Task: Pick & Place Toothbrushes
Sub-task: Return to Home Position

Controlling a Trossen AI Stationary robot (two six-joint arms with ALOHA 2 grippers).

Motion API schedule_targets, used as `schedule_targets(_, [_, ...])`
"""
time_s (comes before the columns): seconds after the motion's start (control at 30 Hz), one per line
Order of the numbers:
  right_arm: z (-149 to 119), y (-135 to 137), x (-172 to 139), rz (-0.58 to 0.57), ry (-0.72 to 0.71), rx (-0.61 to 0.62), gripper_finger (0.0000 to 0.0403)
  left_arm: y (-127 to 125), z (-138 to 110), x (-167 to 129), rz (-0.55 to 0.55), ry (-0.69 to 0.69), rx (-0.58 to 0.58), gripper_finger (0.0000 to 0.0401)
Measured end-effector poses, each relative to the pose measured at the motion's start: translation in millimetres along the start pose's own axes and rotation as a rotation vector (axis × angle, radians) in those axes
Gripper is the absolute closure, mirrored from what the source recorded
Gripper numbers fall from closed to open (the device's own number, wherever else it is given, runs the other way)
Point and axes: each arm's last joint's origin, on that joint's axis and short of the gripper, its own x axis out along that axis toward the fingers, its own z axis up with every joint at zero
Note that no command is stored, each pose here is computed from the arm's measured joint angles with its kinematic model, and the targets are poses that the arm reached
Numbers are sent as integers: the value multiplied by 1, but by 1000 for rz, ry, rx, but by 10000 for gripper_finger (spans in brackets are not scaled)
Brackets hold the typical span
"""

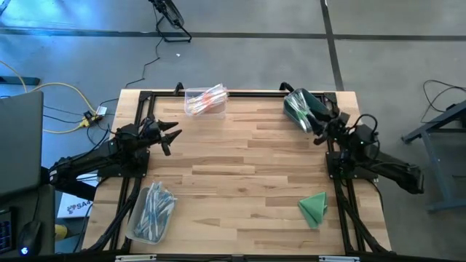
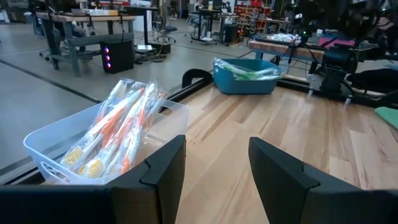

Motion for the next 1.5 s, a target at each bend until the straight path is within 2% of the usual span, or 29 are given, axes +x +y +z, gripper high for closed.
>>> schedule_targets(0.17, [-22, -3, 0, 89, -10, 2, 231, 0, 0, 0, 0, -2, 0, 230])
schedule_targets(0.43, [-26, 0, 0, 233, 56, -54, 231, 0, 0, 0, -1, -5, -1, 230])
schedule_targets(0.73, [-45, -5, -2, 200, 256, -78, 231, 0, 1, 0, -2, -7, -1, 230])
schedule_targets(1.03, [-47, -6, -3, 208, 260, -205, 231, 0, 1, 0, -2, -8, -1, 230])
schedule_targets(1.5, [-47, -6, -3, 207, 261, -199, 231, 0, 1, 0, -3, -8, -1, 230])
